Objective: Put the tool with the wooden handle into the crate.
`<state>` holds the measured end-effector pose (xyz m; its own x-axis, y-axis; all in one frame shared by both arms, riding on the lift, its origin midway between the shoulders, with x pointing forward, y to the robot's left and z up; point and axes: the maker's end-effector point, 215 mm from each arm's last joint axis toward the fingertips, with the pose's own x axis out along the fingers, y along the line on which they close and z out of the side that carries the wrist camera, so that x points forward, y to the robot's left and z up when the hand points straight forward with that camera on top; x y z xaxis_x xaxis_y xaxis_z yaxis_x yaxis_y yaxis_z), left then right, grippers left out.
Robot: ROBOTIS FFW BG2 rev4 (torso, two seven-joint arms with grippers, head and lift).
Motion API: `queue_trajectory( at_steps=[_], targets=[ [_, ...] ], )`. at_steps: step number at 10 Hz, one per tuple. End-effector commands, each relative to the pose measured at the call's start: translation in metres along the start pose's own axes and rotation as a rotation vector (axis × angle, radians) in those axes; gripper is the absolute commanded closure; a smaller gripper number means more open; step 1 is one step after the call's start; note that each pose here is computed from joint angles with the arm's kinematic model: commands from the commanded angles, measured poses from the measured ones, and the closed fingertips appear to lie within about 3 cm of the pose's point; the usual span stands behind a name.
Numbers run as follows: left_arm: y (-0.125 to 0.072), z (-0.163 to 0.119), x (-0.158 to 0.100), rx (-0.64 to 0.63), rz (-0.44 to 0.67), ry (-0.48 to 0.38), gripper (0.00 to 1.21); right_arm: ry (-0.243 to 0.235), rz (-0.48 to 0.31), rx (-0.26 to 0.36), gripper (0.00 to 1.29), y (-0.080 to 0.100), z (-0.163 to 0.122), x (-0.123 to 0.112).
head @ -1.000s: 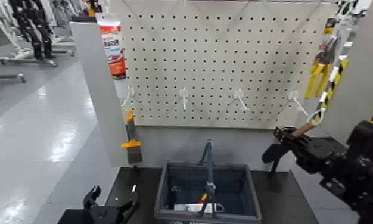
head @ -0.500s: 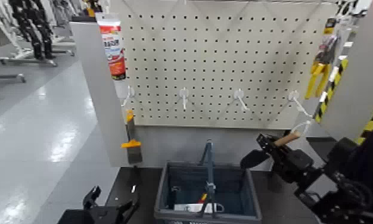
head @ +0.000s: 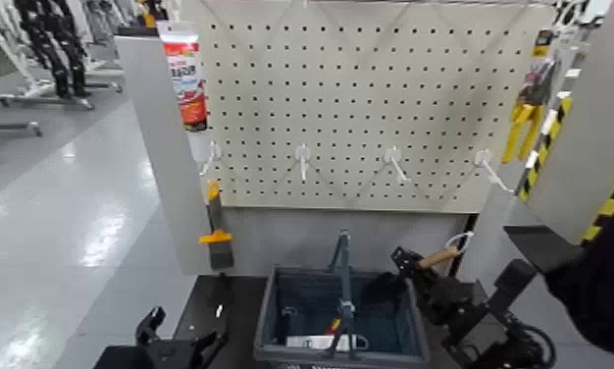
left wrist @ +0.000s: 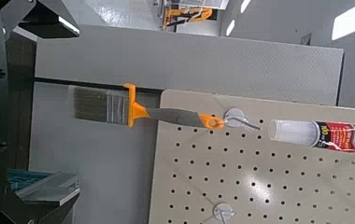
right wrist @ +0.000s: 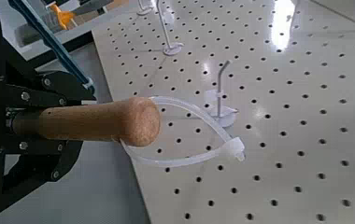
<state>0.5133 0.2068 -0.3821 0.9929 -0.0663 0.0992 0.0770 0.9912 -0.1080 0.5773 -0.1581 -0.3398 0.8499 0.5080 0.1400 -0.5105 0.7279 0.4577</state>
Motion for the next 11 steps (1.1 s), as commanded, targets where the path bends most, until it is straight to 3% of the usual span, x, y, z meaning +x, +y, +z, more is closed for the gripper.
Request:
queue_trajectory(
  at_steps=[1,5,6,7,8,9,11],
  targets=[
    [0.0,0.0,0.0,0.0,0.0,0.0,0.11,0.05,0.013,0.083,1.18,0.012,-0.032,0.01],
    [0.001,0.001,0.0,0.0,0.003,-0.002,0.11,0.131,0.003,0.182,1.15,0.021,-0.065,0.015],
    [0.001,0.001,0.0,0.0,0.003,-0.002,0.11,0.142,0.004,0.209,1.08,0.023,-0.07,0.015],
    [0.001,0.001,0.0,0.0,0.003,-0.004,0.11,0.141,0.006,0.221,0.8,0.025,-0.069,0.015],
    [0.001,0.0,-0.001,-0.002,0.003,-0.002,0.11,0.135,0.005,0.22,0.36,0.024,-0.066,0.015],
    [0.002,0.001,-0.001,-0.001,0.003,-0.004,0.11,0.128,0.001,0.211,0.11,0.023,-0.061,0.016],
    [0.002,0.001,-0.001,-0.001,0.005,-0.004,0.11,0.113,-0.023,0.179,0.15,0.017,-0.052,0.014]
  ],
)
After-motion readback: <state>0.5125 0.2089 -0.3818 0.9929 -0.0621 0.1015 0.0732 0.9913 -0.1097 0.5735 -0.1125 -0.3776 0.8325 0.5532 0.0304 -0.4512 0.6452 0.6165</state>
